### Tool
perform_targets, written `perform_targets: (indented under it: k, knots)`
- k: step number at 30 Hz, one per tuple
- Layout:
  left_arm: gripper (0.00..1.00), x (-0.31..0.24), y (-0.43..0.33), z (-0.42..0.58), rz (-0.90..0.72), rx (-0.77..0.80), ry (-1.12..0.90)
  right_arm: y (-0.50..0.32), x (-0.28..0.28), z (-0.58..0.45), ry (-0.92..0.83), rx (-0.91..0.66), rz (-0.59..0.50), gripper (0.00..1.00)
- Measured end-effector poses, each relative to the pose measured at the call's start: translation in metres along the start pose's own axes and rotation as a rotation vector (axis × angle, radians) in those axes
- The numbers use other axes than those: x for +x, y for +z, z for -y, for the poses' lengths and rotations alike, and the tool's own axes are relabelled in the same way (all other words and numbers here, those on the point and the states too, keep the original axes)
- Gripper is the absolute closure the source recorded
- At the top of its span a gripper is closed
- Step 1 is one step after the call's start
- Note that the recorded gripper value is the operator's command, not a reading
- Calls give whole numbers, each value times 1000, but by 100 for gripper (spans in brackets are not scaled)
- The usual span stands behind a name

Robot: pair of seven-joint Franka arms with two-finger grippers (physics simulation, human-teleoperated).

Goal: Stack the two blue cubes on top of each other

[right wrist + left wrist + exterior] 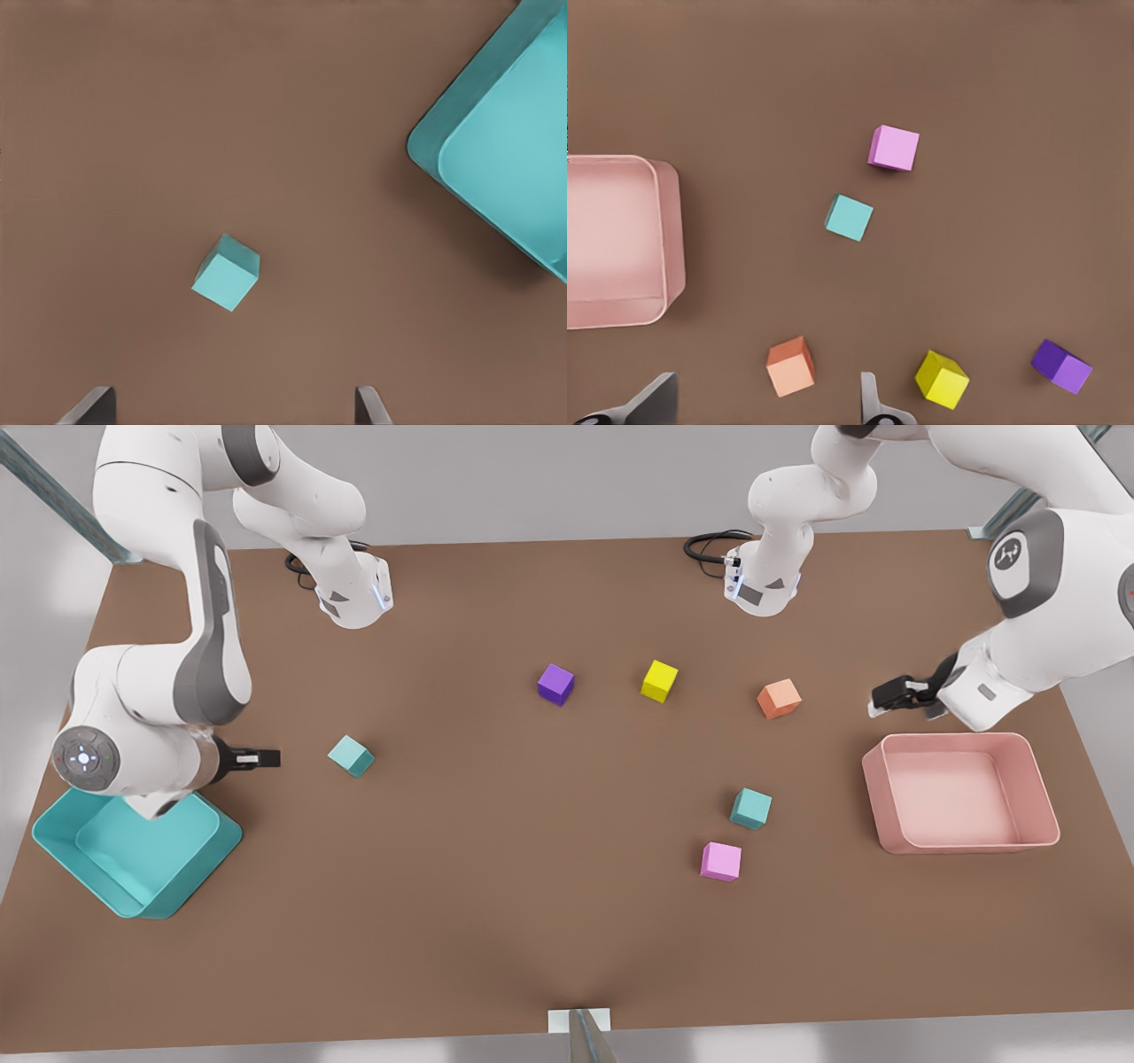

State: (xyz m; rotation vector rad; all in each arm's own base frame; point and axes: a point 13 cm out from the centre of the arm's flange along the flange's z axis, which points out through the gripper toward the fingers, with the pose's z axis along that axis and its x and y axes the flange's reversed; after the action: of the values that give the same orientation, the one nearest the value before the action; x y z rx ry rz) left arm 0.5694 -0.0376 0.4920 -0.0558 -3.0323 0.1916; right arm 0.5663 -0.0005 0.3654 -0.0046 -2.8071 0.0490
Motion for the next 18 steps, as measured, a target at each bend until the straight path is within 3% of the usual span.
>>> perform_targets:
  k: [2, 7, 18]
  knots:
    - [0, -10, -4, 1, 40, 5, 2, 5, -7, -3, 3, -1, 21, 0]
    - [0, -19, 5, -24, 54, 8, -41, 75, 18, -24, 2, -16, -41, 0]
    - [0, -15, 43, -33, -66, -37, -34, 150, 20, -58, 148, -147, -73, 0]
